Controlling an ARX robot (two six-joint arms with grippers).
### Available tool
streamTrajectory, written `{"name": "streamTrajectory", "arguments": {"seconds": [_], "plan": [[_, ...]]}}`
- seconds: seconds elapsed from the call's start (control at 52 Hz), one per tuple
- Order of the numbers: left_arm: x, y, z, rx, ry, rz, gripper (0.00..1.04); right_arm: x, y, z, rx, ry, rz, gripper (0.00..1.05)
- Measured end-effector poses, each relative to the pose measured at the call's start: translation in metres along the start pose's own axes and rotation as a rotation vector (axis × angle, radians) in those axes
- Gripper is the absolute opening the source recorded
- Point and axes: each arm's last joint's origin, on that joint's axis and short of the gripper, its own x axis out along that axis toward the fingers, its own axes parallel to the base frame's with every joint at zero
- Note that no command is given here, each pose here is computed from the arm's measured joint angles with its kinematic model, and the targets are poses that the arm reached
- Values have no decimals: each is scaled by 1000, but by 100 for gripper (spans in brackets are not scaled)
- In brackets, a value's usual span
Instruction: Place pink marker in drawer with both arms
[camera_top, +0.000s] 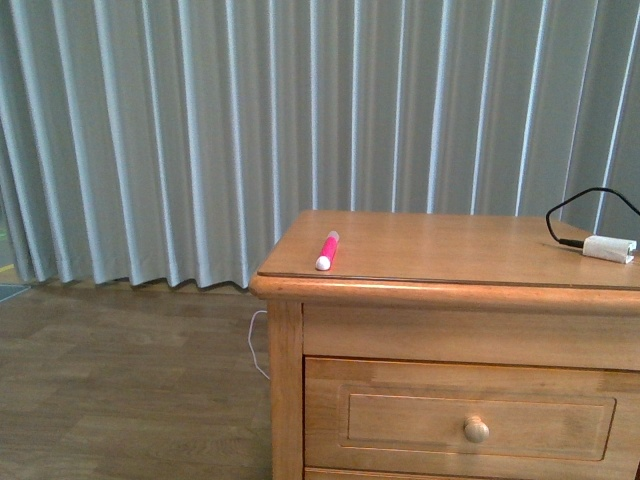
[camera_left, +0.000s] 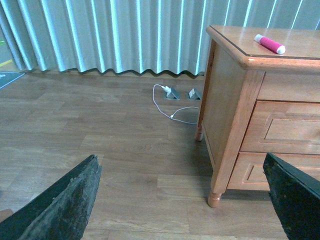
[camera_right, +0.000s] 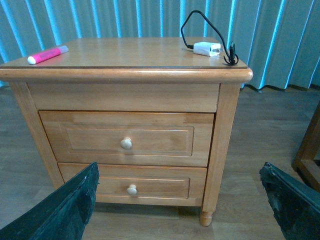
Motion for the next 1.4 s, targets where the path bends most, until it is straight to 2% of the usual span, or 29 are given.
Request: {"name": "streamTrajectory", "arguments": {"seconds": [0.808,0.942,1.019,1.154,1.404], "plan": [[0,0,0,0,0,0,98,0,0,0,0,2,-3,96],[0,0,0,0,0,0,98,4,0,-5,28,269,-85,96],[0,0,0,0,0,0,98,12,2,-7,30,319,-67,96],[0,0,0,0,0,0,98,35,6,-5,27,321,-44,96],[0,0,0,0,0,0,98,119,31,-5,-3,325,8,96]]}}
